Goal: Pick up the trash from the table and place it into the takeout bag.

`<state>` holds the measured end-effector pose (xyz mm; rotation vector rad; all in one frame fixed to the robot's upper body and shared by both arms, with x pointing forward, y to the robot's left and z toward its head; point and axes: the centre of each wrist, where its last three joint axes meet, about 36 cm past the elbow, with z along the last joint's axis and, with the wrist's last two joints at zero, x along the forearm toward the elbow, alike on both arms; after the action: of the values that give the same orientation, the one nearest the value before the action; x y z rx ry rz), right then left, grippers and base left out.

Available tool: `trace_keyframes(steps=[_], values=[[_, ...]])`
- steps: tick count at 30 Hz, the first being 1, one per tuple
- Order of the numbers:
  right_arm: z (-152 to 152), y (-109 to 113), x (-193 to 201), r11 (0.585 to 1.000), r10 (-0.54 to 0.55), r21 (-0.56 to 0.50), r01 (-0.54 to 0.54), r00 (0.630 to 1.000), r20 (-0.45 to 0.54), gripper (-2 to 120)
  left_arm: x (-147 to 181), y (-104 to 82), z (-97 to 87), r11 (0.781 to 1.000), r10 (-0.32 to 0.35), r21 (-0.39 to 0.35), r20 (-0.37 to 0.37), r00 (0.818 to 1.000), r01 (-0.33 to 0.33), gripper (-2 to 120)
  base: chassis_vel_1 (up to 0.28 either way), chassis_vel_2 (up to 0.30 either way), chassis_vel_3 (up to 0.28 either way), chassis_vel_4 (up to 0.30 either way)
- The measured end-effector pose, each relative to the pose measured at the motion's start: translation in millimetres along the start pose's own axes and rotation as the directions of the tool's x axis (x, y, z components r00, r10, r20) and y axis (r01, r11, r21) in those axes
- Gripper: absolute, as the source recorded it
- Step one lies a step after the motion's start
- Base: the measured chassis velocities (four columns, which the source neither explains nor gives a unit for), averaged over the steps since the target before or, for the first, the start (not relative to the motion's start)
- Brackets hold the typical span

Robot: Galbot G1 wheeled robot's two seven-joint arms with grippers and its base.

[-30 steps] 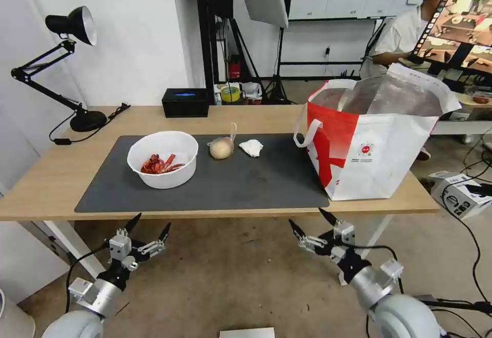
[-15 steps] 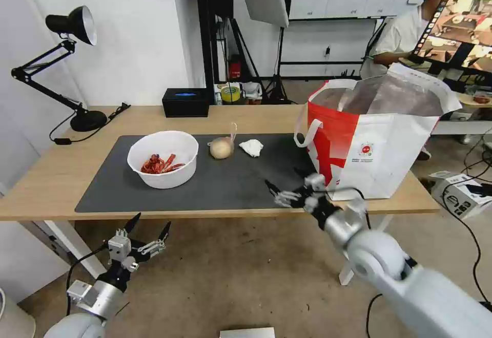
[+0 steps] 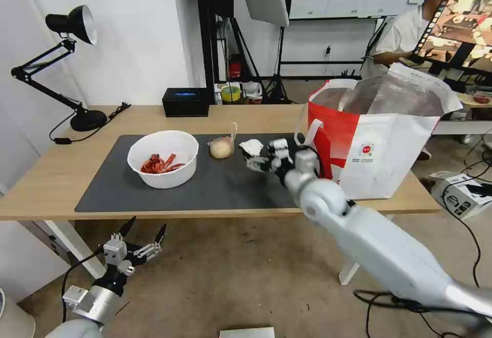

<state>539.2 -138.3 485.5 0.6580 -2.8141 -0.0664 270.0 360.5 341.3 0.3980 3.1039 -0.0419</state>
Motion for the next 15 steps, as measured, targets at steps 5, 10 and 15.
trace_keyframes(steps=[5, 10, 15], values=[[-7.6, 2.4, -37.7, 0.998, 0.063, 0.002, -0.062, 0.997, -0.035, 100, 3.2, 1.7, 0.6, 1.000, -0.014, 0.000, -0.002, 1.000, 0.014, 100, 0.000, 0.000, 0.000, 0.000], [-15.5, -1.4, -72.9, 0.991, 0.130, 0.009, -0.130, 0.987, -0.096, 100, 6.6, 1.3, 2.7, 1.000, -0.025, 0.004, -0.008, 1.000, 0.025, 100, 0.000, 0.000, 0.000, 0.000], [-12.1, -4.1, -104.9, 0.985, 0.173, 0.016, -0.173, 0.974, -0.143, 100, 6.0, 0.6, 3.1, 1.000, -0.027, 0.006, -0.007, 1.000, 0.027, 100, 0.000, 0.000, 0.000, 0.000]])
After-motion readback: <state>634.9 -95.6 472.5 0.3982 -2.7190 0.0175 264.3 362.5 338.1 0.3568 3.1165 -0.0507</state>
